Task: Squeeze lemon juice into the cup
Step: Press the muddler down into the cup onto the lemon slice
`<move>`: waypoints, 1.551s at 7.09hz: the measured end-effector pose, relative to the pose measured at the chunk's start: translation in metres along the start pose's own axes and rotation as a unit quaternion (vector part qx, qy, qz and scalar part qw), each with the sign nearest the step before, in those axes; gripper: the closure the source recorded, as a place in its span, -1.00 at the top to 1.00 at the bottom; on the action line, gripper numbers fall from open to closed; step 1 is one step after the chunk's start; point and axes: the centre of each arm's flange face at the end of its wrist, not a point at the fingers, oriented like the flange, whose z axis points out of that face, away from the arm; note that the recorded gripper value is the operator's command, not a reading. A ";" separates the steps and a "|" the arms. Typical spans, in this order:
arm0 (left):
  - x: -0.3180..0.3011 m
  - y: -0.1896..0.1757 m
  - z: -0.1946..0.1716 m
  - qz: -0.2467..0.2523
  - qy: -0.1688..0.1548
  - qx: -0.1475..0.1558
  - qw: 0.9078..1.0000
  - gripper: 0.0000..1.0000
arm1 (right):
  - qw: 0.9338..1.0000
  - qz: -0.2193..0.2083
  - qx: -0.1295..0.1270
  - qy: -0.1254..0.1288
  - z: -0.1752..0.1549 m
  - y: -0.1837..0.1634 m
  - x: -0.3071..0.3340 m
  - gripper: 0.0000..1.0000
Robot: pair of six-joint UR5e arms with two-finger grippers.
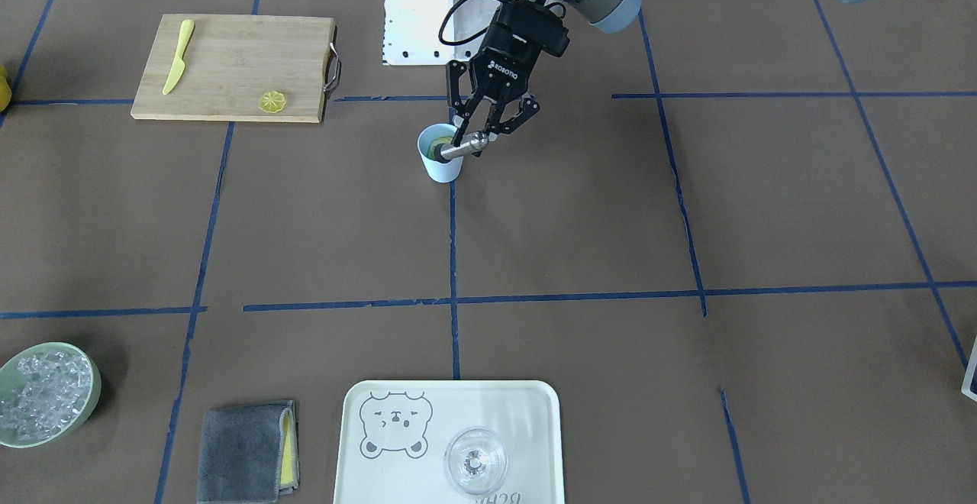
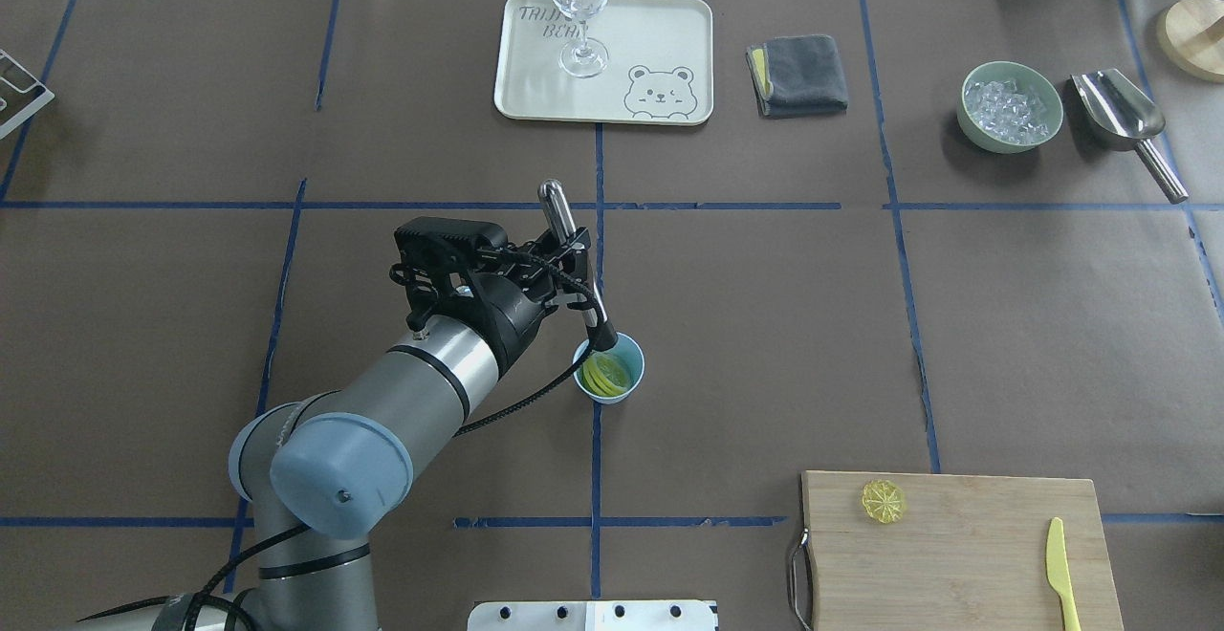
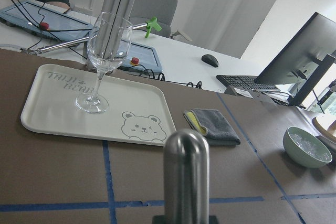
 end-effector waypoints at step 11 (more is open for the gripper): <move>0.004 0.003 -0.005 -0.001 0.010 -0.015 1.000 -1.00 | 1.000 0.001 0.002 -0.001 -0.002 0.000 0.000 1.00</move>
